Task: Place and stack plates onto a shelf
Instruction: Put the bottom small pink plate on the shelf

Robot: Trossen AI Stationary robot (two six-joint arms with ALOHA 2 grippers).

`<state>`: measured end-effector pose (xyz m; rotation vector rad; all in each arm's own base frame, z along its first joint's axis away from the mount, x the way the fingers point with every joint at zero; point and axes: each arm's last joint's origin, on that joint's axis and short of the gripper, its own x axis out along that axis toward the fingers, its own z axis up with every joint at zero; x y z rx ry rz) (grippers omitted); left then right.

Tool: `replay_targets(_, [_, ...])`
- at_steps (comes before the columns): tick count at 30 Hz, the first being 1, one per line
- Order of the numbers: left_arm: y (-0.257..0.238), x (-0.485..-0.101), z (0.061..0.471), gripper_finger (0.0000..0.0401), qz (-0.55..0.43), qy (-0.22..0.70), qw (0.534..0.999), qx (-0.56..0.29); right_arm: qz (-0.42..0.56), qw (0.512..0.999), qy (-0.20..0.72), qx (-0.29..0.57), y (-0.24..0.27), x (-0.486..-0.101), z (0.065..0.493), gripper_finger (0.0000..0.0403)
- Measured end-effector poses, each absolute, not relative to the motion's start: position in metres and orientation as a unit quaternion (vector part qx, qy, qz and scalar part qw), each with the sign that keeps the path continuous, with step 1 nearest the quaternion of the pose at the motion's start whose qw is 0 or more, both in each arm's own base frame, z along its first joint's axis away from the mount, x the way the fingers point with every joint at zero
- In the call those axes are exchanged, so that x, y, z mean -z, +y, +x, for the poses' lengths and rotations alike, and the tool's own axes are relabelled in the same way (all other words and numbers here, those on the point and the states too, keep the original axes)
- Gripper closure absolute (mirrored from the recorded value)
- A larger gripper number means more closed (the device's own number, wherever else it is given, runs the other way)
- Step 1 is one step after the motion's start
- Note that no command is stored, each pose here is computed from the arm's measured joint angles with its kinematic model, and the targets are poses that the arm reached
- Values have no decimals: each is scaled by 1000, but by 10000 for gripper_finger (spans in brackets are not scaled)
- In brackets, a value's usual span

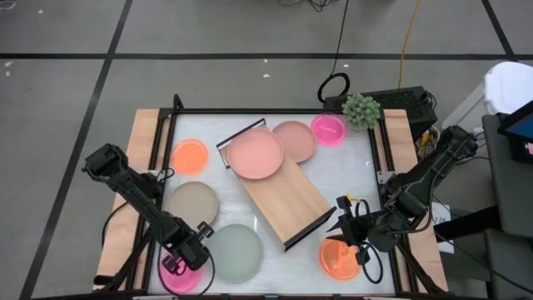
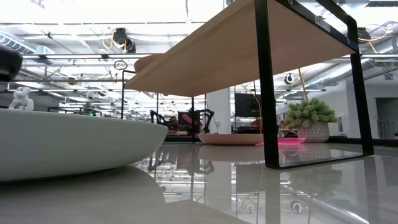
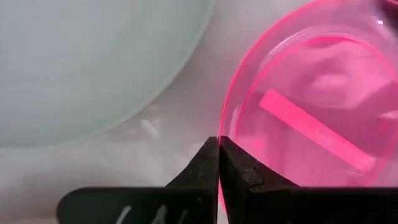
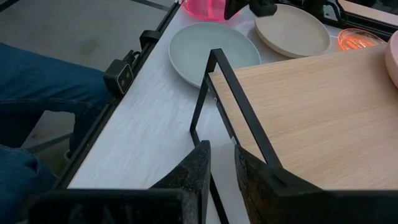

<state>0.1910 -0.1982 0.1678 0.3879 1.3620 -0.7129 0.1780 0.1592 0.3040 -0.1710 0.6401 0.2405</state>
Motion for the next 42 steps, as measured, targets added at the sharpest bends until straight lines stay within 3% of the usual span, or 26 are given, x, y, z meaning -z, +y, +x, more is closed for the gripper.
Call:
replay_targets(9, [-189, -204, 184, 397, 108, 574, 764, 275, -89, 938, 312, -119, 159, -304, 178, 347])
replay_targets(17, [-173, -237, 184, 398, 21, 492, 857, 148, -91, 938, 312, -119, 159, -304, 178, 347])
replay_targets(27, [-151, -269, 204, 398, -110, 337, 935, 0, -91, 938, 312, -119, 159, -304, 178, 347])
replay_targets(36, [-138, -290, 227, 398, -217, 177, 955, -100, -91, 938, 312, -119, 159, -304, 178, 347])
replay_targets(42, [-128, -300, 238, 398, -209, 129, 963, -109, -93, 937, 314, -119, 159, -304, 178, 347])
